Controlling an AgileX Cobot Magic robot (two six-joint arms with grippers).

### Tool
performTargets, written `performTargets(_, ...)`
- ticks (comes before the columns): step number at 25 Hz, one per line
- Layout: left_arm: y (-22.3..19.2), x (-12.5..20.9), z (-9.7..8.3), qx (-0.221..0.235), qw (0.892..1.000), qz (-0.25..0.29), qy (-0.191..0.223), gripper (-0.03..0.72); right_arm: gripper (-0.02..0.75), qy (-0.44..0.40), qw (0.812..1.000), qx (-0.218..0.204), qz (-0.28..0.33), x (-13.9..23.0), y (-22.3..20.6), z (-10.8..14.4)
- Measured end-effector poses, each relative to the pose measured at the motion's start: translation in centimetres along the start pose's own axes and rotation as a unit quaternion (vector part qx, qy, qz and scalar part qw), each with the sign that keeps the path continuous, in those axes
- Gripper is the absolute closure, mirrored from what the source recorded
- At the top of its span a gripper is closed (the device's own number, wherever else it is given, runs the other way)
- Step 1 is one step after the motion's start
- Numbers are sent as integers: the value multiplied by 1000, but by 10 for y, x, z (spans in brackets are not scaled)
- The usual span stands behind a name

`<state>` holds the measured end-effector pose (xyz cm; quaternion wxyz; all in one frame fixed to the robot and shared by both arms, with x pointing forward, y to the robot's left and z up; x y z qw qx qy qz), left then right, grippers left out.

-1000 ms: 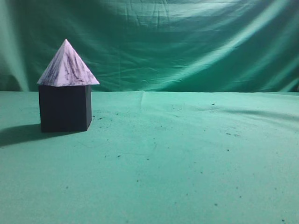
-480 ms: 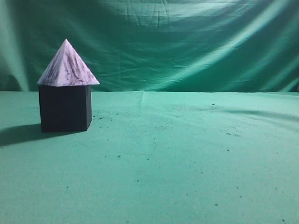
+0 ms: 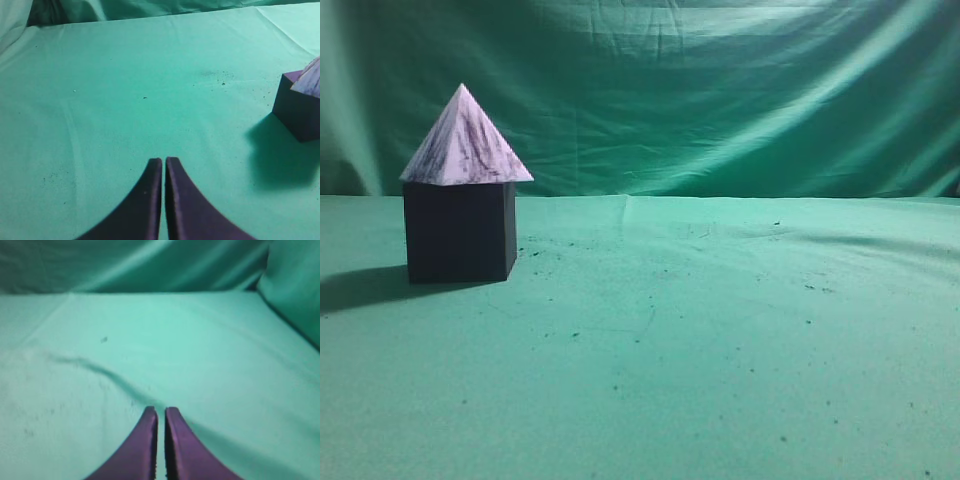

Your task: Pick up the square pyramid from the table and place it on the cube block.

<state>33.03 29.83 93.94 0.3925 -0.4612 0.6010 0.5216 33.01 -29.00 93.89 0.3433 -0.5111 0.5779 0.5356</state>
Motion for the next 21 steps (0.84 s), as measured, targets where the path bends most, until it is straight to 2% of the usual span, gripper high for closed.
performTargets(5, 0, 0, 0, 0, 1000, 0, 0, 688, 738, -2, 1000, -3, 18, 5, 0, 1)
performTargets(21, 0, 0, 0, 0, 1000, 0, 0, 688, 738, -2, 1000, -3, 19, 6, 0, 1)
Point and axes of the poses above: a point on each arm's last joint axis where the gripper is mounted, y pointing back along that axis away from the gripper, z along the wrist's bending axis when the last joint is at zero, x = y × z, the point moved 4 cm from there along -y, pointing out along that axis toward the gripper, and after that the axes turned 12 degrees about y, right-handed, at the moved point
